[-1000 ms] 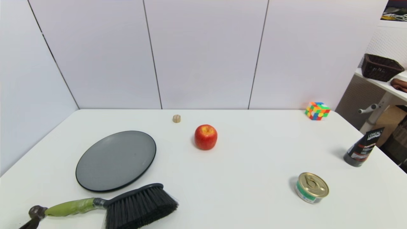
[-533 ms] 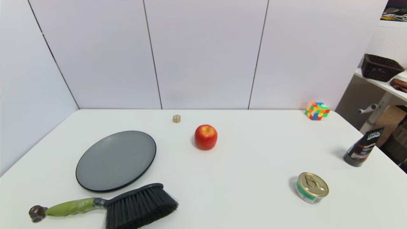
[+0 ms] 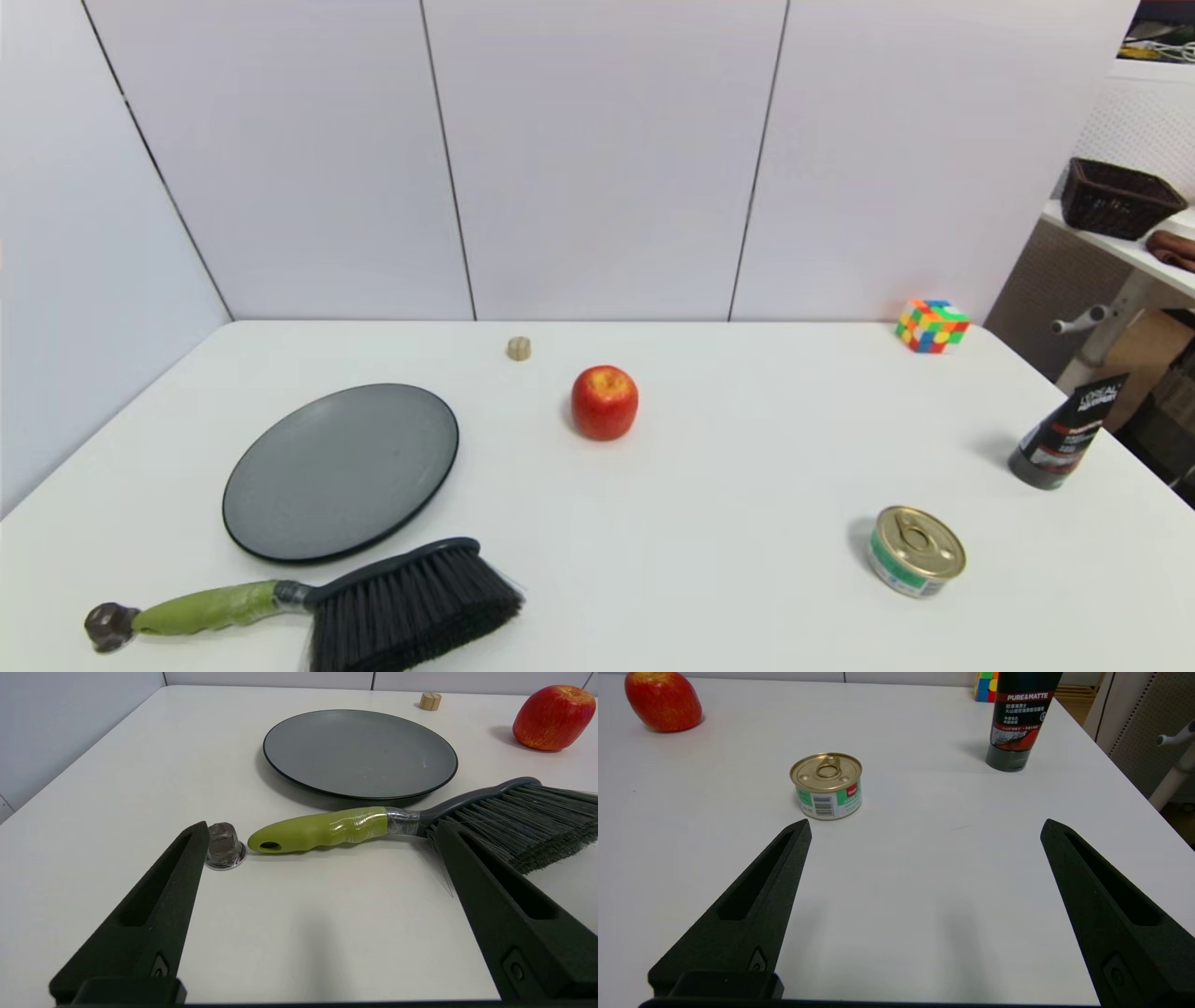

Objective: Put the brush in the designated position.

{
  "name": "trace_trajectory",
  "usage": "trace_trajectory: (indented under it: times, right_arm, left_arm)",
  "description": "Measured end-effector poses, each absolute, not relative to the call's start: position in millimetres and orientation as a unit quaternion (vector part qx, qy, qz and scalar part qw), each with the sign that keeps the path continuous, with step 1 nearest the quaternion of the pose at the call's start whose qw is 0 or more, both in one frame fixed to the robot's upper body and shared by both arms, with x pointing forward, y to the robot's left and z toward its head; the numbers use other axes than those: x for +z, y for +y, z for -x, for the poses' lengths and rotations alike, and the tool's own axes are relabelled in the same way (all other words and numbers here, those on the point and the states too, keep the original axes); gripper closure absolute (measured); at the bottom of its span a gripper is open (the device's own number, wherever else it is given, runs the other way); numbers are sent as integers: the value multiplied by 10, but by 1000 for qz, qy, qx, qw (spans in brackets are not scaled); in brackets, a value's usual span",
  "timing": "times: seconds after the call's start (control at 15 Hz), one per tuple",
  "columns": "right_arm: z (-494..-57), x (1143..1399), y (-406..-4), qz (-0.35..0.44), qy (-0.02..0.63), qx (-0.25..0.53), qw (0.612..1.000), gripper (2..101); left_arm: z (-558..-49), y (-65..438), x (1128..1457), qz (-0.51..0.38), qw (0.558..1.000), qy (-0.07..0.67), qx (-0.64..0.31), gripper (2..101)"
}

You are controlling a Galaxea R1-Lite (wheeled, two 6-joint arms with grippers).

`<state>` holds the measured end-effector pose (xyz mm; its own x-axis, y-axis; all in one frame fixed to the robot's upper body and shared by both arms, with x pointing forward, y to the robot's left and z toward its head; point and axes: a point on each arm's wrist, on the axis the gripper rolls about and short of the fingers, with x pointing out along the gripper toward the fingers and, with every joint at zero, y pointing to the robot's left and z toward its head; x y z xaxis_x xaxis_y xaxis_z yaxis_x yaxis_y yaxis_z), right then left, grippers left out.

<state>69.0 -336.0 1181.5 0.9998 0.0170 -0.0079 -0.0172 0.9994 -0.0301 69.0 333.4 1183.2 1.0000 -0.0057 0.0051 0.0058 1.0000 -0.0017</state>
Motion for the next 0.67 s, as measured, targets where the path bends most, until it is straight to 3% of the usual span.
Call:
trace_trajectory:
  times: [0.67]
  right_arm:
    - [-690, 11815, -3360, 17, 4, 8, 1000, 50]
  left_arm:
    - [-690, 3334, 11828, 1, 1000, -3, -3, 54]
